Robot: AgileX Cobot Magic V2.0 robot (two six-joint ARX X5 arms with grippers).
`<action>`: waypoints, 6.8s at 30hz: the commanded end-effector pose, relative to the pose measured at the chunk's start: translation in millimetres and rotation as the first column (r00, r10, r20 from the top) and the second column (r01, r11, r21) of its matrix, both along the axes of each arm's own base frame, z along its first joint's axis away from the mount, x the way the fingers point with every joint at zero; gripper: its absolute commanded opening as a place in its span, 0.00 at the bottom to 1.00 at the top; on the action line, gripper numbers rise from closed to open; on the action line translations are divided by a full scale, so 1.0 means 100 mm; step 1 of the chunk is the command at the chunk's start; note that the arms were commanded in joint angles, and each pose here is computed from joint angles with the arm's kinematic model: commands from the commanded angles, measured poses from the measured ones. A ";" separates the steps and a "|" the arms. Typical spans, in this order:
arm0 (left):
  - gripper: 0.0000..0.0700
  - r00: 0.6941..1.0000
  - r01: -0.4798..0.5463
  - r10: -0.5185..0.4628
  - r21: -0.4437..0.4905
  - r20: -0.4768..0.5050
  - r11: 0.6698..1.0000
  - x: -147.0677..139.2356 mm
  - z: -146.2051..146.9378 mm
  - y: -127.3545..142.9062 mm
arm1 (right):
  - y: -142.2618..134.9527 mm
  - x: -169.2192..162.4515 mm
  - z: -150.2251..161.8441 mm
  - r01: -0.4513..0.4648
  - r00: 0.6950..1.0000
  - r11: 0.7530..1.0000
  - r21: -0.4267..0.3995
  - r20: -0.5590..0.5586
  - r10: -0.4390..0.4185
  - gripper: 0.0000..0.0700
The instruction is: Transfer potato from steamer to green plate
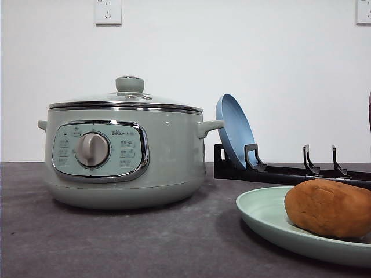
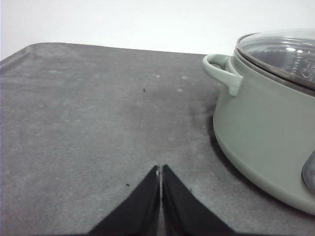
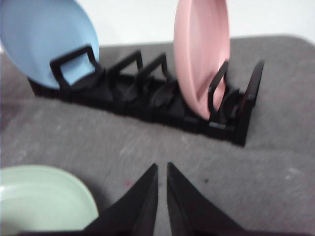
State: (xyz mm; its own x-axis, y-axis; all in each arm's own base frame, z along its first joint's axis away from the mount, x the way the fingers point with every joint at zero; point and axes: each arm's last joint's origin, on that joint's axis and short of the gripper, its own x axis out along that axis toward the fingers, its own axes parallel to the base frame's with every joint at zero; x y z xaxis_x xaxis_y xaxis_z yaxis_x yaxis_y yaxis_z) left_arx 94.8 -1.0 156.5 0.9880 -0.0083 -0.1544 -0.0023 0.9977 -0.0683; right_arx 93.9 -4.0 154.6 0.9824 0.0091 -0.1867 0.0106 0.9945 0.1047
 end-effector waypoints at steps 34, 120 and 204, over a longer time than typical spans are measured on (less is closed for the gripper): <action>0.00 1.000 -0.003 0.003 0.006 -0.025 1.000 0.01 -0.07 0.00 | 0.04 0.02 -0.02 -0.012 0.999 0.999 -0.032 0.045 0.013 0.03; 0.00 1.000 -0.004 0.004 0.006 -0.025 1.000 0.01 -0.07 0.00 | 0.04 0.02 -0.02 -0.012 0.999 0.999 -0.032 0.045 0.013 0.03; 0.00 1.000 -0.004 0.004 0.006 -0.025 1.000 0.01 -0.07 0.00 | 0.04 0.02 -0.02 -0.012 0.999 0.999 -0.032 0.045 0.013 0.03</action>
